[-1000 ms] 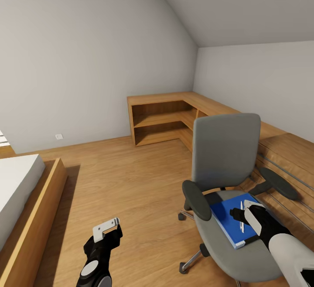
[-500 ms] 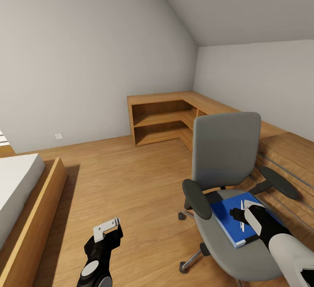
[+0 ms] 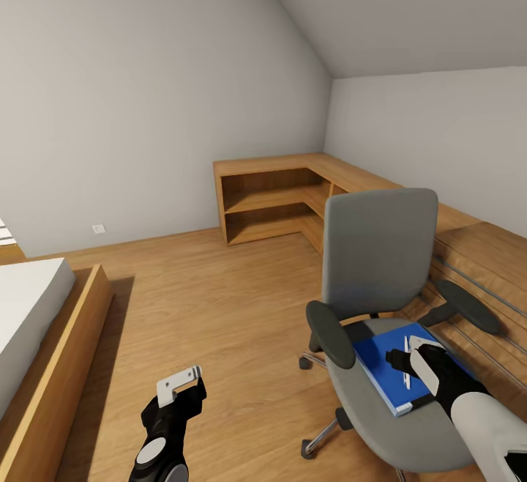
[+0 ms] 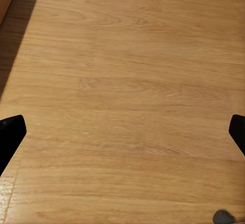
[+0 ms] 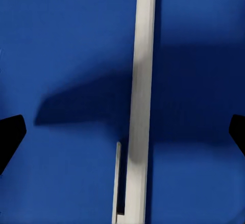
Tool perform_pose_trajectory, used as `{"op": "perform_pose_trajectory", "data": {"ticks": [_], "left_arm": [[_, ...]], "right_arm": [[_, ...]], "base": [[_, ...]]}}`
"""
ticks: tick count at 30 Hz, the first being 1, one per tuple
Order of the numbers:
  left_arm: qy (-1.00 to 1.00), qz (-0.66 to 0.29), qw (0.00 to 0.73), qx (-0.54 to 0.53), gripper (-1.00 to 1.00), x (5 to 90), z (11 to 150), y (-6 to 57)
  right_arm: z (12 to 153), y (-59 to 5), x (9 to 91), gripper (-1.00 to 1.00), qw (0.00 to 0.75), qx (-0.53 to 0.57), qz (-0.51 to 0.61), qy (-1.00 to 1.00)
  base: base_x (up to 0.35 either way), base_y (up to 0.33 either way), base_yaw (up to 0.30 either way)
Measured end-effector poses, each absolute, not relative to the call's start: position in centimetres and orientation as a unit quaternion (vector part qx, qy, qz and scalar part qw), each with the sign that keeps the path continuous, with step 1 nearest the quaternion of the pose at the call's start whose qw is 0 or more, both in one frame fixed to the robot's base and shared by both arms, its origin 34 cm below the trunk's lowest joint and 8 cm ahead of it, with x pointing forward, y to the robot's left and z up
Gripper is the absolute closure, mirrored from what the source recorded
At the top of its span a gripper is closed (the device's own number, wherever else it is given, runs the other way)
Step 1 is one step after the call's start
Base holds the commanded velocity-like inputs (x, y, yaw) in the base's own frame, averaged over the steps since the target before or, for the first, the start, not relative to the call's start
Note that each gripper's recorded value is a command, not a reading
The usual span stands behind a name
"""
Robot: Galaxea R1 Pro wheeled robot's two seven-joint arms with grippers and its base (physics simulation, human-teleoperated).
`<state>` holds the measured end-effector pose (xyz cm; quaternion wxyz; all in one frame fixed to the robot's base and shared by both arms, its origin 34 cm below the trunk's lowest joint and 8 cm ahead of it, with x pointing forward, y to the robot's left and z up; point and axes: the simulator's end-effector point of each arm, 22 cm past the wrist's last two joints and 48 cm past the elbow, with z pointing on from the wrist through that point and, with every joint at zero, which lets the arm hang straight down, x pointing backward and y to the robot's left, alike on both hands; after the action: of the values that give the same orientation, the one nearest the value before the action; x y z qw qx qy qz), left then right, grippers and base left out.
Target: In the bedroom, organize the workspace by keeping the computer under the desk, ensuring the monitor is on the desk, placing the keyboard on the desk next to the monitor, placing the mouse on the desk next to the keyboard, moving the folder from the swivel chair onto the desk next to the mouse, stacking the notebook on top of the folder with the pen on top of the notebook, and positioning the swivel chair next to the desk.
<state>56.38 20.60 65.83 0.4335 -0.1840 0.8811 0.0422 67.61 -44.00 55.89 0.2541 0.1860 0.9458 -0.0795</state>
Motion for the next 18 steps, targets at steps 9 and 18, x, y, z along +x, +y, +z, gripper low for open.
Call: {"op": "perform_pose_trajectory", "data": {"ticks": [9, 18], "left_arm": [[0.881, 0.042, 0.434, -0.184, -1.0, 56.37, 65.83, 20.6], [0.881, 0.042, 0.434, -0.184, -1.0, 56.29, 65.25, 20.59]], "right_arm": [[55.9, -44.0, 67.62, -1.0, 0.254, 0.186, -0.08, 0.946], [55.35, -44.0, 67.58, -1.0, 0.255, 0.186, -0.08, 0.946]], "base": [[0.0, 0.0, 0.0], [0.0, 0.0, 0.0]]}}
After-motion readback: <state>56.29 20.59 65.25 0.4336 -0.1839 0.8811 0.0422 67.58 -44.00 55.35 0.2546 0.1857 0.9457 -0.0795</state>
